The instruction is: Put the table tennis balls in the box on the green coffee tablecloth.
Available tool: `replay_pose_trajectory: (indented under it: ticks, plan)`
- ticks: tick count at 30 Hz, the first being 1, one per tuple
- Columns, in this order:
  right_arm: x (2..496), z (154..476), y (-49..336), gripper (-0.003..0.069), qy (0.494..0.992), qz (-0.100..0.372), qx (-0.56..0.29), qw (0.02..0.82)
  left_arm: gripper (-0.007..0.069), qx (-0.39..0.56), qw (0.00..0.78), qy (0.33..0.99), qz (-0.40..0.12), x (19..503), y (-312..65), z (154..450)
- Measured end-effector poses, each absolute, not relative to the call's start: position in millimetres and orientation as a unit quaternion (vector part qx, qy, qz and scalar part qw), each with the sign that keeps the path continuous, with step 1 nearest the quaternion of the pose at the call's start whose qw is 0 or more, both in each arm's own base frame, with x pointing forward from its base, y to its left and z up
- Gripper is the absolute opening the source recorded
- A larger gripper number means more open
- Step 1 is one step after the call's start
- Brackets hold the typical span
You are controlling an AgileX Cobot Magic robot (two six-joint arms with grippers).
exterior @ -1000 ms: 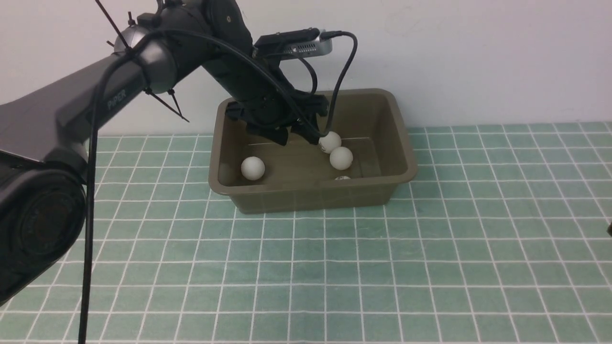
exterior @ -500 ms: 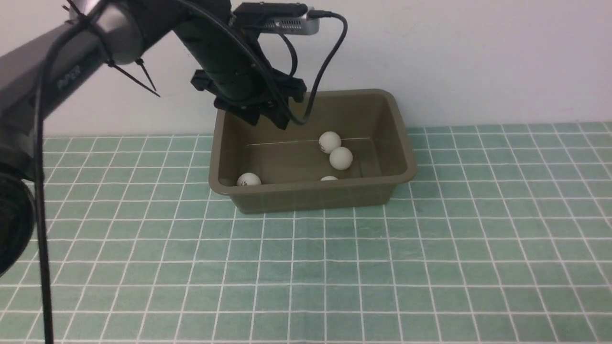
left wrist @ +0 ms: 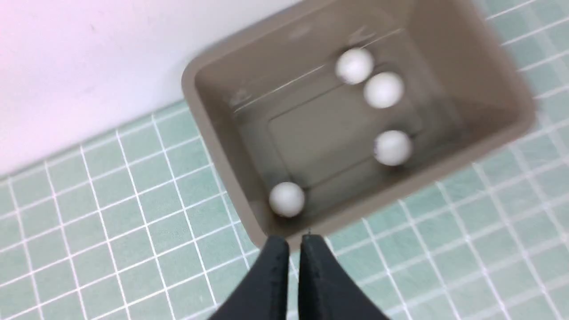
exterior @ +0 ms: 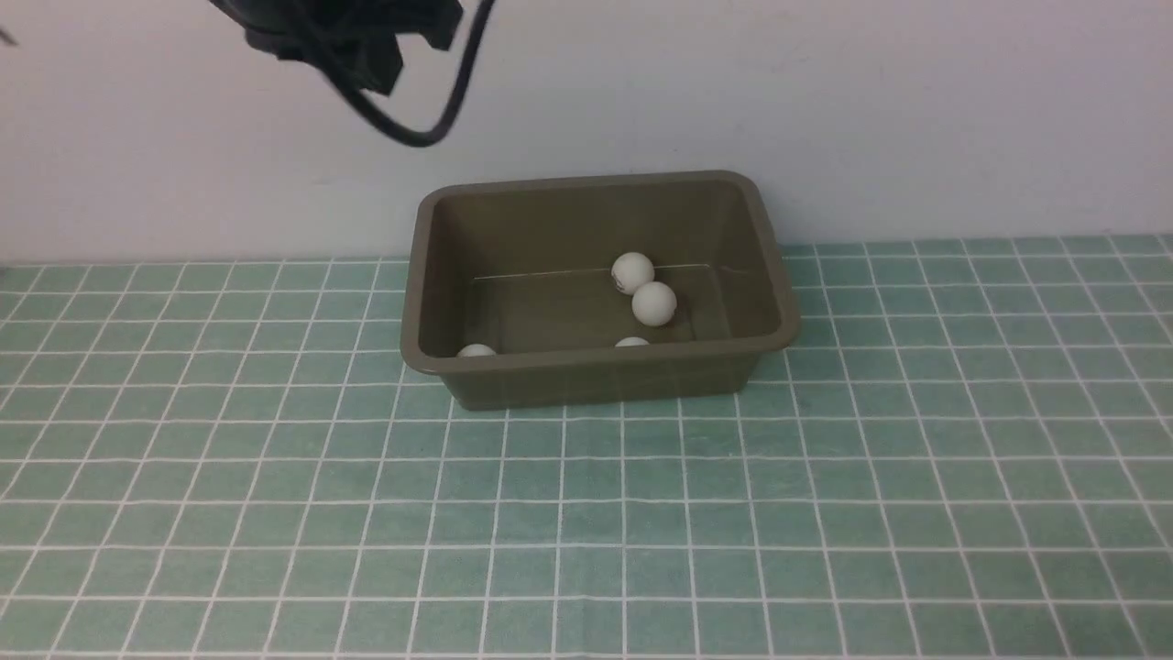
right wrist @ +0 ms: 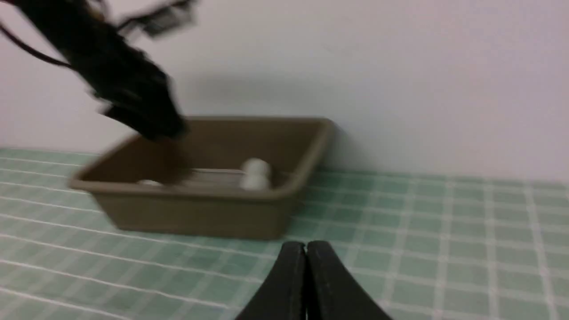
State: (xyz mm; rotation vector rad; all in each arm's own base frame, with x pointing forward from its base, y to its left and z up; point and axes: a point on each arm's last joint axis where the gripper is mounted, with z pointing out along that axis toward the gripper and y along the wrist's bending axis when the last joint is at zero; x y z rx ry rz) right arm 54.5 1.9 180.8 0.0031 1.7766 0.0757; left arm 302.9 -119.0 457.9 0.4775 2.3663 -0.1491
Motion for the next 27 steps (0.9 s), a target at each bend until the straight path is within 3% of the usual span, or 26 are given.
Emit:
replay_pose_trajectory:
  ticks: [5,11,15,27]
  plan:
    - [55,181,2,-0.0018,0.776,0.033,0.001,0.63,-0.0004,0.204,0.379,0.899,-0.08,229,-109,478]
    - [55,181,2,-0.0018,0.776,0.033,0.001,0.63,-0.0004,0.195,0.377,0.899,-0.108,165,-91,445]
    - [55,181,2,-0.0018,0.776,0.033,0.001,0.63,-0.0004,0.155,0.46,0.859,-0.163,117,-67,389]
    - [55,181,2,-0.0018,0.776,0.033,0.001,0.63,-0.0004,0.123,0.65,0.714,-0.229,22,-11,301]
